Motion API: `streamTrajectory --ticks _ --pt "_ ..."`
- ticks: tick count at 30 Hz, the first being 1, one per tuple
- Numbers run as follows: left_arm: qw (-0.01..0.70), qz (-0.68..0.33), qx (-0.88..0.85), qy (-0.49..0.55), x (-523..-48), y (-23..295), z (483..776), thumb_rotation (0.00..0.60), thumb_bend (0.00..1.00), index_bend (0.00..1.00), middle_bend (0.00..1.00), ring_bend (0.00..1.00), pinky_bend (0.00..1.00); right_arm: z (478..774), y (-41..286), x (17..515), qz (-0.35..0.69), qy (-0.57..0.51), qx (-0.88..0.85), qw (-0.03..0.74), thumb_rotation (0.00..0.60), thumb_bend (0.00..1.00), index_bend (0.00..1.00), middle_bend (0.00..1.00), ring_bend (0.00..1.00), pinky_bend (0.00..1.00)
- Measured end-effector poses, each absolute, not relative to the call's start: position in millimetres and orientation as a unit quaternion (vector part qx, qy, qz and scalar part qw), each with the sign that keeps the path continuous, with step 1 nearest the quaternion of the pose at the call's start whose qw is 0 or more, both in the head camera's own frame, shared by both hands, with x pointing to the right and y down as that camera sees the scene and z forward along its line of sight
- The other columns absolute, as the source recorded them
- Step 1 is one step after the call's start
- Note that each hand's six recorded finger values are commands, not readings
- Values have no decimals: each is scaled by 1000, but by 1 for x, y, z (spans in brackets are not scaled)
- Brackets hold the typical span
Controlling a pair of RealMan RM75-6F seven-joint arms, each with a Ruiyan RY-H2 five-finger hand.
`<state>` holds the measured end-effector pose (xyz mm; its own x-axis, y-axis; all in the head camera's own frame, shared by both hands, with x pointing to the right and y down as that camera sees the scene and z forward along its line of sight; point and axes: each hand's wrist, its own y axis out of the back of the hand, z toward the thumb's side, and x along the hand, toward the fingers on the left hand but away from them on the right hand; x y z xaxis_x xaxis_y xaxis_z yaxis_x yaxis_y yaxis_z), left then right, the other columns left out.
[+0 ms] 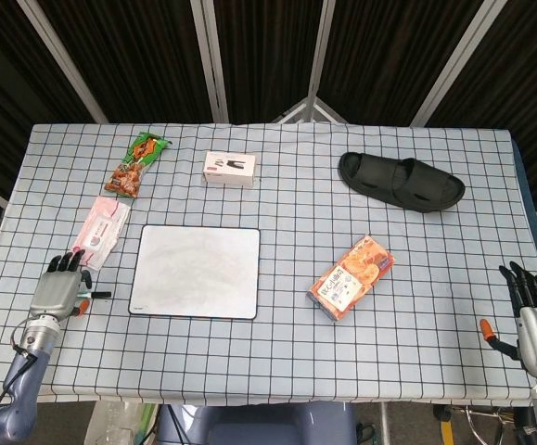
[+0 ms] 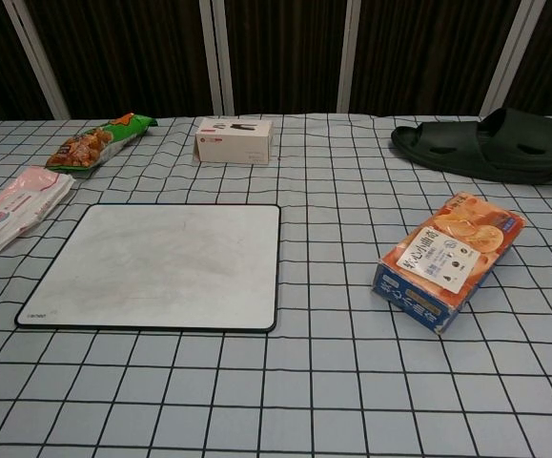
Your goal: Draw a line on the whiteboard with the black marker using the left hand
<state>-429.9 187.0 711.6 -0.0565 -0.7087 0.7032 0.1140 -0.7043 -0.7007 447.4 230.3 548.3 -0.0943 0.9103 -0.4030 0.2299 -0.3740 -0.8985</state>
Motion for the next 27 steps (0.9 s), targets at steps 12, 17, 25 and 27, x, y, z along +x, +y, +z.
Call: streamTrajectory --ticks 12,17,25,27 --pt "299 -689 -617 235 -431 190 716 600 561 570 0 0 0 547 231 449 570 -475 -601 297 600 344 0 0 0 0" --pt "298 -687 -618 240 -429 189 717 600 583 599 0 0 0 547 232 449 571 -474 -600 298 600 343 0 0 0 0" --pt "275 -638 -641 327 -409 170 697 600 591 642 22 0 0 547 232 451 570 -476 -599 298 600 343 0 0 0 0" --pt "259 -606 -653 373 -398 159 683 600 595 665 50 1 14 547 232 451 570 -476 -600 298 600 343 0 0 0 0"
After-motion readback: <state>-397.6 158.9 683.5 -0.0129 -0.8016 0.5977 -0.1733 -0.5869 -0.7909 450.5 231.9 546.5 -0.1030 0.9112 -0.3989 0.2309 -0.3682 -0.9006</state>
